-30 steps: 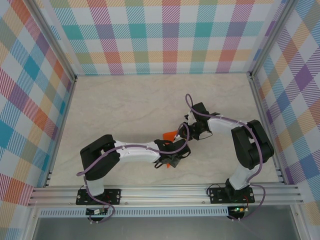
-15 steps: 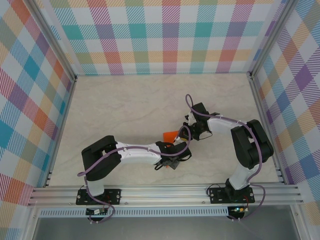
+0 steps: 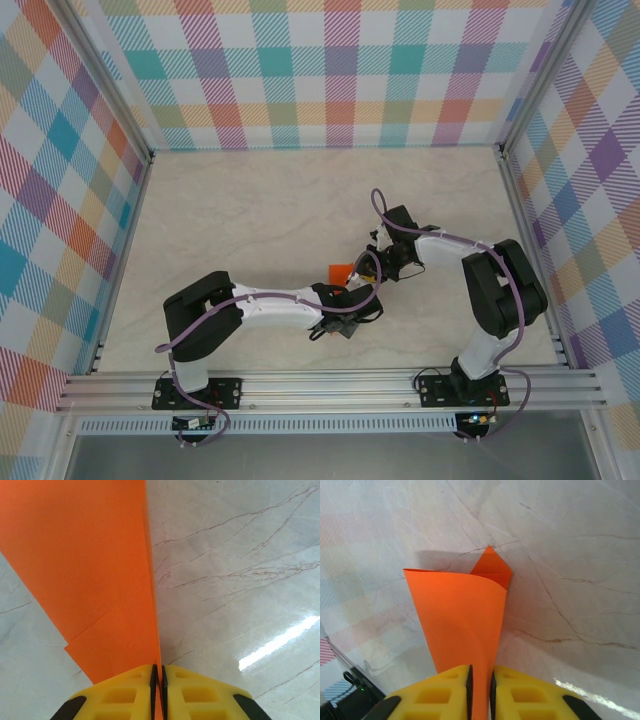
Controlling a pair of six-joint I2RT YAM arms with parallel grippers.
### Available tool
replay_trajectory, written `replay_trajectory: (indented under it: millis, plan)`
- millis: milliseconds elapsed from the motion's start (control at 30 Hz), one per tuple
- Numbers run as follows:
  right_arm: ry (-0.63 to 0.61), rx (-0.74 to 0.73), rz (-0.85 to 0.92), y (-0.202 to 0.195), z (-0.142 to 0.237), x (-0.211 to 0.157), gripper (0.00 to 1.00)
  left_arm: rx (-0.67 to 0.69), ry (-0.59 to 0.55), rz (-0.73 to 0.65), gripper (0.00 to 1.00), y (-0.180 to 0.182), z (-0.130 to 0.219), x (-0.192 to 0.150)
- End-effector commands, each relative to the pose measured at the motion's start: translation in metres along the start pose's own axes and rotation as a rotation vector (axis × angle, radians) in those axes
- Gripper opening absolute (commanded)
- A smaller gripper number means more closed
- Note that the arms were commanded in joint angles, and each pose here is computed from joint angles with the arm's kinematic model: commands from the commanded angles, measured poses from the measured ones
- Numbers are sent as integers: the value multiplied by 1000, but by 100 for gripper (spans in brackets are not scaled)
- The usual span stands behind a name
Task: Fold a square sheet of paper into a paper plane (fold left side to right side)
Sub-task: Fold the wing for the fifth time at the center of the table.
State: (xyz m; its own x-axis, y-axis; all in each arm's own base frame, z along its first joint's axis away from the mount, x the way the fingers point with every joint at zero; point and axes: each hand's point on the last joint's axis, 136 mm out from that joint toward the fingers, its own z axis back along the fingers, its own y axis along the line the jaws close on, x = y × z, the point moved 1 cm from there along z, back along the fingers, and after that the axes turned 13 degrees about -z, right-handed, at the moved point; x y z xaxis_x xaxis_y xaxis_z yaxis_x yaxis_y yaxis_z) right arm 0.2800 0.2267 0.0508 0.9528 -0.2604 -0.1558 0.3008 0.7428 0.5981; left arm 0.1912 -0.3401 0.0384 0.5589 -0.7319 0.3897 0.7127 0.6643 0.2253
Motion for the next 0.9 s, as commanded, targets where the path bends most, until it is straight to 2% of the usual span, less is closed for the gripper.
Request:
replay_trajectory:
  millis: [0,200,367,500,667,867]
  plan:
    - [-53,23,39,17,21,2,32,18,7,-5,12,-2,3,-1]
    - [-218,69,36,21,79,16,60,-28,-12,29,10,-2,6,5]
    - [-307,42,2,-4,113,15,74,-93,-23,81,8,-1,5,9]
    - [-334,23,11,-21,119,5,77,-191,-52,152,5,-1,6,17]
    - [-325,37,21,-41,106,-11,79,-312,-112,263,2,3,7,31]
    - [-265,237,18,-35,83,-29,76,-473,-214,412,0,16,13,39]
